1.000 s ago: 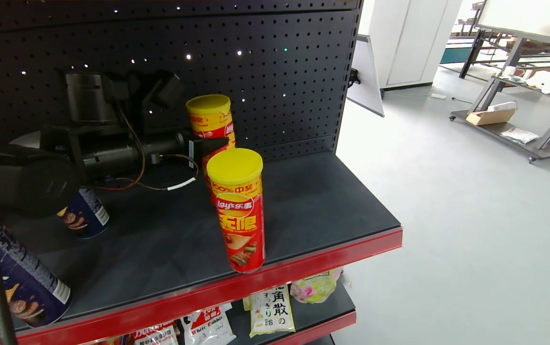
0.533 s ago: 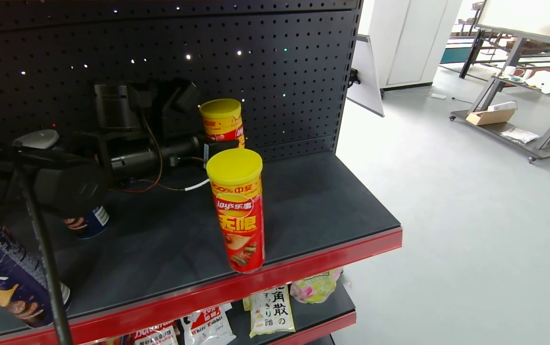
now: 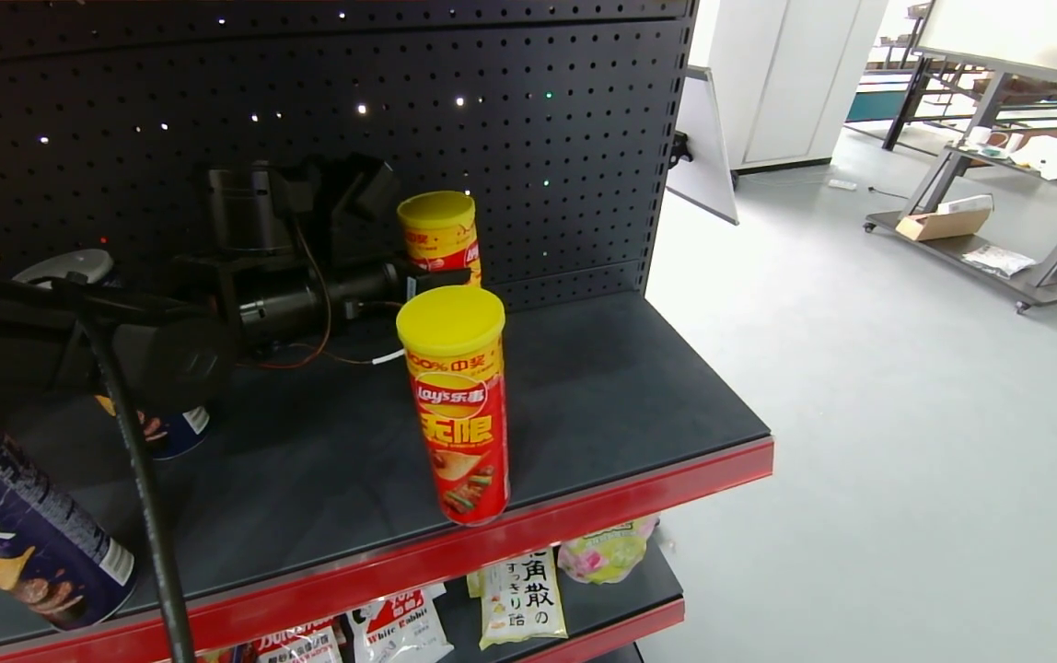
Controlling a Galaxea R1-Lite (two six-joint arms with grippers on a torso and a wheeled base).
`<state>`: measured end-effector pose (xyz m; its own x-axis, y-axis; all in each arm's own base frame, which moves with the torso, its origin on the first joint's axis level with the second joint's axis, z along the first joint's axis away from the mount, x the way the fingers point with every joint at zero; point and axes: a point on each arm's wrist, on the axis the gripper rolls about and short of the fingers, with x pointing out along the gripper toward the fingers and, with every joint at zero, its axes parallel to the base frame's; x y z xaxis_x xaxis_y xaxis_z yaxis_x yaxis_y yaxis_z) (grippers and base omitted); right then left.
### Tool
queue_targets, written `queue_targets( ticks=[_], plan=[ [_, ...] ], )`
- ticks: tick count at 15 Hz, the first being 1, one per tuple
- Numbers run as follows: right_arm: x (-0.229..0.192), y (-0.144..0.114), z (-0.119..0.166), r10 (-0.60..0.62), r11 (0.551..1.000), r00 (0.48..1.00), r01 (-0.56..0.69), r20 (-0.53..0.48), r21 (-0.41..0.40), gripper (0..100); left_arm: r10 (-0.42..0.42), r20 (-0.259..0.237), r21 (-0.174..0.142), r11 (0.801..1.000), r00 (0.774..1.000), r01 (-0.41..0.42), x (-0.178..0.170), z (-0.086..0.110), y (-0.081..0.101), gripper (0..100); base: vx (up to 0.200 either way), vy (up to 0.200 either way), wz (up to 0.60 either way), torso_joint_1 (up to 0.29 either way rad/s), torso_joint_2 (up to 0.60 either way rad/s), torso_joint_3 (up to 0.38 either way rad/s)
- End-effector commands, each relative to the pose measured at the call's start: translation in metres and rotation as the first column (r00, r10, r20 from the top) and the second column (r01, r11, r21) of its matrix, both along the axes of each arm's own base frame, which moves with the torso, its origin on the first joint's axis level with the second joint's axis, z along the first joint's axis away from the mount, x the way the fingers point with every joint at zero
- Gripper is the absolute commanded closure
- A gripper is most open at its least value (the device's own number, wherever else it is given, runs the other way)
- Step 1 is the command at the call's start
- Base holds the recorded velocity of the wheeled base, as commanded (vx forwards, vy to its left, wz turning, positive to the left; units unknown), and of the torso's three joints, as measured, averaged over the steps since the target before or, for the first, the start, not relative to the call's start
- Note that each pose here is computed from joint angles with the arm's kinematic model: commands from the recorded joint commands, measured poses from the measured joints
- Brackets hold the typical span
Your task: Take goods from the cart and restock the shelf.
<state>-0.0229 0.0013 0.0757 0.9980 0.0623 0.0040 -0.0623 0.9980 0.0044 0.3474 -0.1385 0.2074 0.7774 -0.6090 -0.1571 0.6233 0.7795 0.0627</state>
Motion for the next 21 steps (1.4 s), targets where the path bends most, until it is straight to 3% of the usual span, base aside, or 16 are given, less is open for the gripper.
queue_targets(
  ticks=[1, 4, 20, 21],
  plan=[
    [0.000, 0.000, 0.000, 0.001, 1.000, 1.000, -0.001, -0.001, 0.000, 0, 0.001, -0.003, 0.002, 1.000, 1.000, -0.001, 0.002, -0.002, 0.000, 100, 0.000, 0.000, 0.00, 0.000, 0.00, 0.000],
    [0.000, 0.000, 0.000, 0.001, 1.000, 1.000, -0.001, -0.001, 0.000, 0, 0.004, 0.013, -0.002, 1.000, 1.000, -0.004, 0.005, -0.006, -0.001, 100, 0.000, 0.000, 0.00, 0.000, 0.00, 0.000],
    [0.000, 0.000, 0.000, 0.001, 1.000, 1.000, -0.001, -0.001, 0.000, 0, 0.018, -0.026, 0.020, 1.000, 0.999, -0.018, 0.003, -0.019, 0.004, 100, 0.000, 0.000, 0.00, 0.000, 0.00, 0.000],
    [0.000, 0.000, 0.000, 0.001, 1.000, 1.000, -0.001, -0.001, 0.000, 0, 0.018, -0.022, 0.018, 1.000, 1.000, -0.018, 0.002, -0.018, 0.005, 0, 0.000, 0.000, 0.00, 0.000, 0.00, 0.000]
  ],
)
